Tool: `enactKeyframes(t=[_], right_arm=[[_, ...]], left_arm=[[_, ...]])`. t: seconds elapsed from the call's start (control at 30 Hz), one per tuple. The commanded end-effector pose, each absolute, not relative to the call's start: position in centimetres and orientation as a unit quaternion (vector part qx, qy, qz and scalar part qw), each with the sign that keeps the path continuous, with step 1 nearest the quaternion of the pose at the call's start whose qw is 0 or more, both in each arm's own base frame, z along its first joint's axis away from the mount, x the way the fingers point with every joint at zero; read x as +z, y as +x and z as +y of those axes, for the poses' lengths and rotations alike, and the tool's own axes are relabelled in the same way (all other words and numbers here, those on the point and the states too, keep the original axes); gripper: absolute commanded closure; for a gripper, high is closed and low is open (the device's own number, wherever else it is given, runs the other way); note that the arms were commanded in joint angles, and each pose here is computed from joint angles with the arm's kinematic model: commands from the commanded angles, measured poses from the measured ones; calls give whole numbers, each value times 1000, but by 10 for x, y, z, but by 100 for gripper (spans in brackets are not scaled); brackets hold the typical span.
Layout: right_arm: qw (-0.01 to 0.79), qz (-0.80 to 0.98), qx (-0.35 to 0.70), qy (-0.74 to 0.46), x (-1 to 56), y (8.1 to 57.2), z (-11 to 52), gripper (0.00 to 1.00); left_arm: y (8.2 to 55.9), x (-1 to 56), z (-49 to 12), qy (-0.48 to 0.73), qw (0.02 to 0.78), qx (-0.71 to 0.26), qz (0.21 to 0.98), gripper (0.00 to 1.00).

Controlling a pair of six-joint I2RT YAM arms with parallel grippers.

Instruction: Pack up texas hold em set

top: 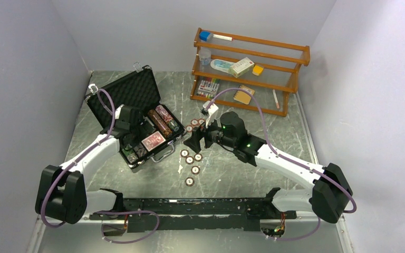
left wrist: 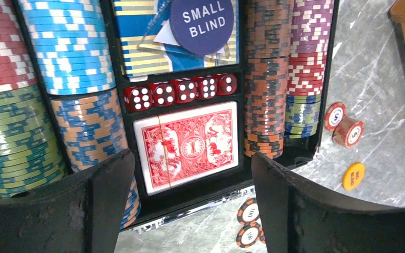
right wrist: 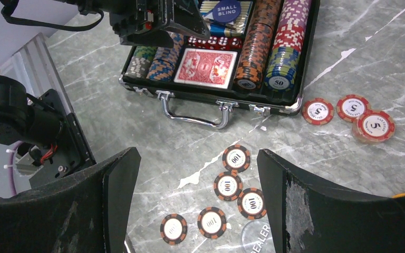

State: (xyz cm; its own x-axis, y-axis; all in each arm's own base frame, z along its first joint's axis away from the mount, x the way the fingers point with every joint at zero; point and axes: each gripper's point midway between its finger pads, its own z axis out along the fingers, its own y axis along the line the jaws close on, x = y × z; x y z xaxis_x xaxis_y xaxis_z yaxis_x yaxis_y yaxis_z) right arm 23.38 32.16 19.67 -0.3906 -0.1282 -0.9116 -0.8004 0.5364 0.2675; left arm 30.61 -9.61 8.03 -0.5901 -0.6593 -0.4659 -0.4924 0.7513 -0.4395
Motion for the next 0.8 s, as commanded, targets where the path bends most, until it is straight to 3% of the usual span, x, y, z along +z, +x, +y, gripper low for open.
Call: enactKeyframes(t=[0.0,0.4,0.53,0.77], right_arm=[[473,733,380,-308,213,234,325,14],[470,740,374,-303,208,236,324,14],[462,769,344,-276,195,247,318,14],[406,849,252,-226,143,270,305,15]], left_arm=[[305,88,-86,-323,326,-111,881,15],[311,78,-104,-294,308,-143,893,43],[316,90,-111,-272,324,-162,891,46],[325,153,-119,-217,412,-191,864,41]])
